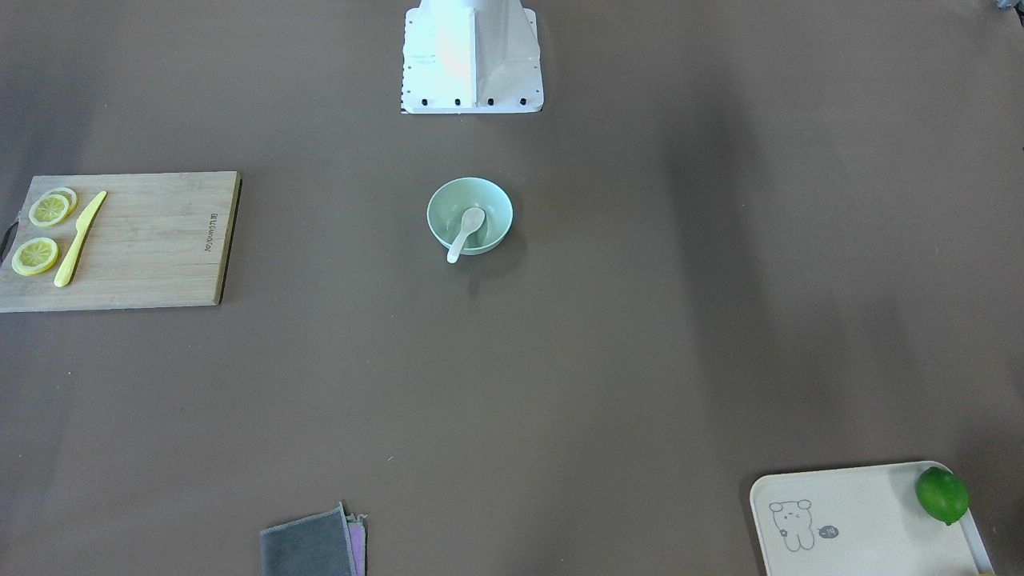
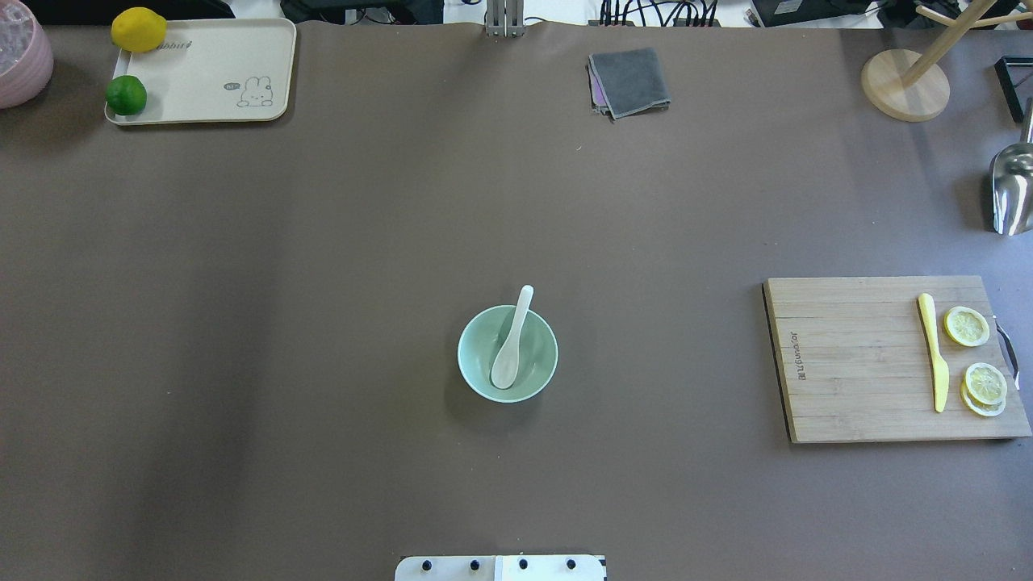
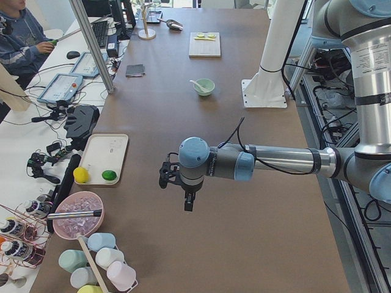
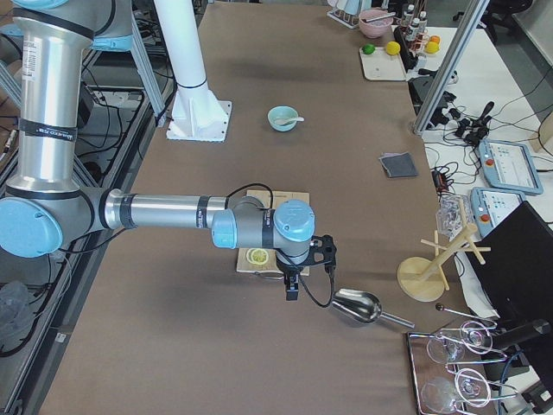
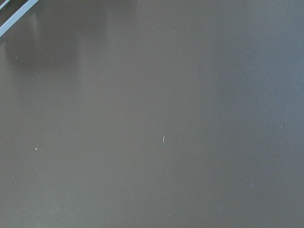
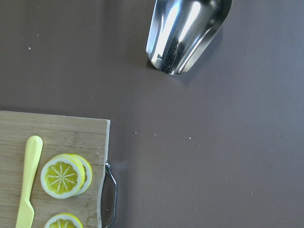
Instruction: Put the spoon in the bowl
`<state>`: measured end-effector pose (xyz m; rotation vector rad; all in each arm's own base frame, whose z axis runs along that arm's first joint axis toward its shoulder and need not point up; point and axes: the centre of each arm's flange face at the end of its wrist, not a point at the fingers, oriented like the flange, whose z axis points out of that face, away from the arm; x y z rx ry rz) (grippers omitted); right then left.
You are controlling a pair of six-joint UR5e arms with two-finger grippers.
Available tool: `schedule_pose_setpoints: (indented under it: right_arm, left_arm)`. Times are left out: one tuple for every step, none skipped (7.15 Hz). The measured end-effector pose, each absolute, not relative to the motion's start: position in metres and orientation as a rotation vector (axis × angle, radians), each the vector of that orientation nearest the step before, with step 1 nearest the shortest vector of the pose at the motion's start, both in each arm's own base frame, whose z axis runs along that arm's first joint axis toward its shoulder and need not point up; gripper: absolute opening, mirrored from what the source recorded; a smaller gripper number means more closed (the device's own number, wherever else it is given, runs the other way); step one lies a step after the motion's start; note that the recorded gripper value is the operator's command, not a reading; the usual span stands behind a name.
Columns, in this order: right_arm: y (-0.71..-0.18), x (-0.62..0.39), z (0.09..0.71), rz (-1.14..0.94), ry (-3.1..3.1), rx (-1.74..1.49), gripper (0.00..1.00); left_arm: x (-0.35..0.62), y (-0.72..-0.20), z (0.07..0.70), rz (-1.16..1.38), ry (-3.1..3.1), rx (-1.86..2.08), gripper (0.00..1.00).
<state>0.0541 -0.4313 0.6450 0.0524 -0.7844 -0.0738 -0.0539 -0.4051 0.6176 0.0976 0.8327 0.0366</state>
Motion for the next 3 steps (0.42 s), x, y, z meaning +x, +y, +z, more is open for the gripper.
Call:
schedule_pose_setpoints:
  right_arm:
    - [-0.4329, 0.0549, 0.6434, -0.073, -0.784, 0.057, 1.00]
    - [-0.4342, 0.0549, 0.6419, -0.073, -0.785, 0.059, 1.00]
    - [-0.4350, 0.0549, 0.6412, -0.073, -0.785, 0.061, 1.00]
  left_arm:
    - [-0.0539, -0.4046, 0.6206, 0.034, 0.830, 0.092, 0.98]
    - [-0.0545, -0.4030, 0.6222, 0.032, 0.828, 0.089, 0.98]
    - [-0.0557, -0.4010, 0.6227, 0.029, 0.827, 0.089, 0.98]
